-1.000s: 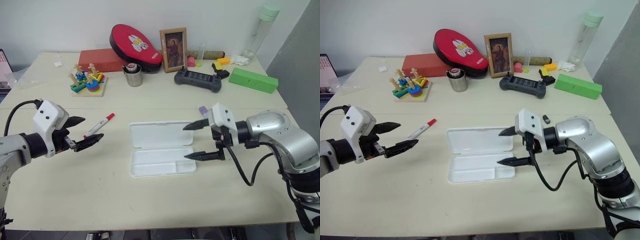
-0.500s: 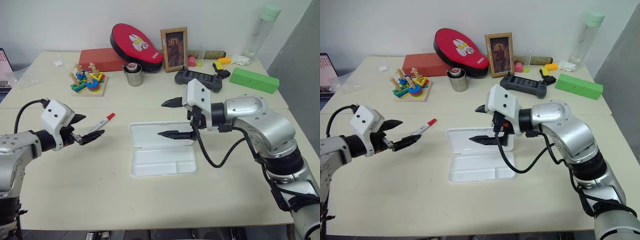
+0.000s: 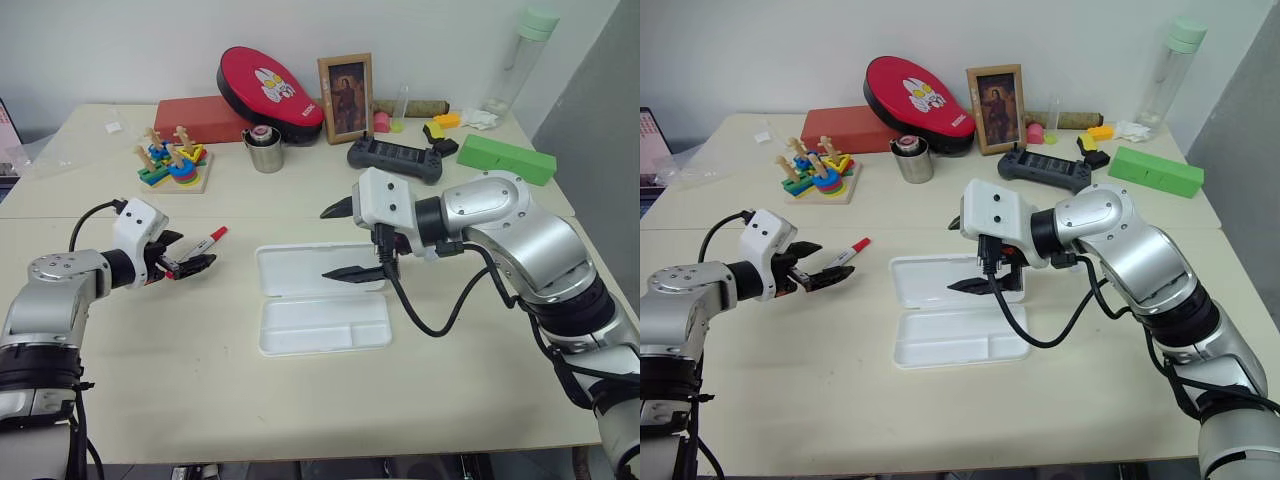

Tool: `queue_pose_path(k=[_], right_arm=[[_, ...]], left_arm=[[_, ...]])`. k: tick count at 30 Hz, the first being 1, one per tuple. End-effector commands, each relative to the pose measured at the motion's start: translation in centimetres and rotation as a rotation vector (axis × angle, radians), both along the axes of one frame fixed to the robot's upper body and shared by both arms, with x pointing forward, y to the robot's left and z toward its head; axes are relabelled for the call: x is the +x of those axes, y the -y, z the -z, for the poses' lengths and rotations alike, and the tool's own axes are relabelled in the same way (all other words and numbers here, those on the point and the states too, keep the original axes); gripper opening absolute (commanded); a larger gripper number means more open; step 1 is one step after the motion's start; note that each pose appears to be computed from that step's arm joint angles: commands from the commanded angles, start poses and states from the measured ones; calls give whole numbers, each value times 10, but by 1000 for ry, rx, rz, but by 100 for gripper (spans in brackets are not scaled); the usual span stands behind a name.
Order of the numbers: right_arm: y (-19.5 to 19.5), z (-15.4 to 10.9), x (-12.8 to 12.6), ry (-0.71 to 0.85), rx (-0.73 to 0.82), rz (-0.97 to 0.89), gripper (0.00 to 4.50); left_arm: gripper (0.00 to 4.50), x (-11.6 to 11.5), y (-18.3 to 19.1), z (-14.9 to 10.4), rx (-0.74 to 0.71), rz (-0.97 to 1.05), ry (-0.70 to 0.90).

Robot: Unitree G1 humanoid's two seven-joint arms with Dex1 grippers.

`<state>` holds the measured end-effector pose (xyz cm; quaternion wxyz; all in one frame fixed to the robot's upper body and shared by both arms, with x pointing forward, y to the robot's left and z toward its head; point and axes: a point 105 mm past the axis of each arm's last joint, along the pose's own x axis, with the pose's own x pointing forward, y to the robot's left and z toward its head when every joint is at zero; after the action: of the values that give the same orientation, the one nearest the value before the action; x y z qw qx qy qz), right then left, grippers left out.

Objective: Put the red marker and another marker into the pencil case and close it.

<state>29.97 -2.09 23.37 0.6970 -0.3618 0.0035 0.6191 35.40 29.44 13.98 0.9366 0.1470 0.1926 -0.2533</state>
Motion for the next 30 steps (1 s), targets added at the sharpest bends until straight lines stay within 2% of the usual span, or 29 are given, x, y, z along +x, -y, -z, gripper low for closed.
queue_pose_path(k=[1, 6, 13, 16, 26, 30], right_arm=[[8, -9, 10, 95, -63, 24, 445], [16, -10, 19, 122, -99, 42, 445], [13, -12, 17, 125, -83, 20, 445], [12, -12, 15, 121, -78, 14, 450], [8, -16, 12, 90, -38, 10, 450], [7, -18, 11, 82, -27, 9, 450]], left_arm=[[450, 9, -1, 0, 4, 3, 5], [450, 14, -3, 6, 8, 1, -13], [450, 19, -2, 16, -29, -20, -61], [404, 21, -4, 18, -28, -39, -78], [209, 19, -4, 20, -19, -39, -101], [118, 18, -3, 22, -19, -35, -111]])
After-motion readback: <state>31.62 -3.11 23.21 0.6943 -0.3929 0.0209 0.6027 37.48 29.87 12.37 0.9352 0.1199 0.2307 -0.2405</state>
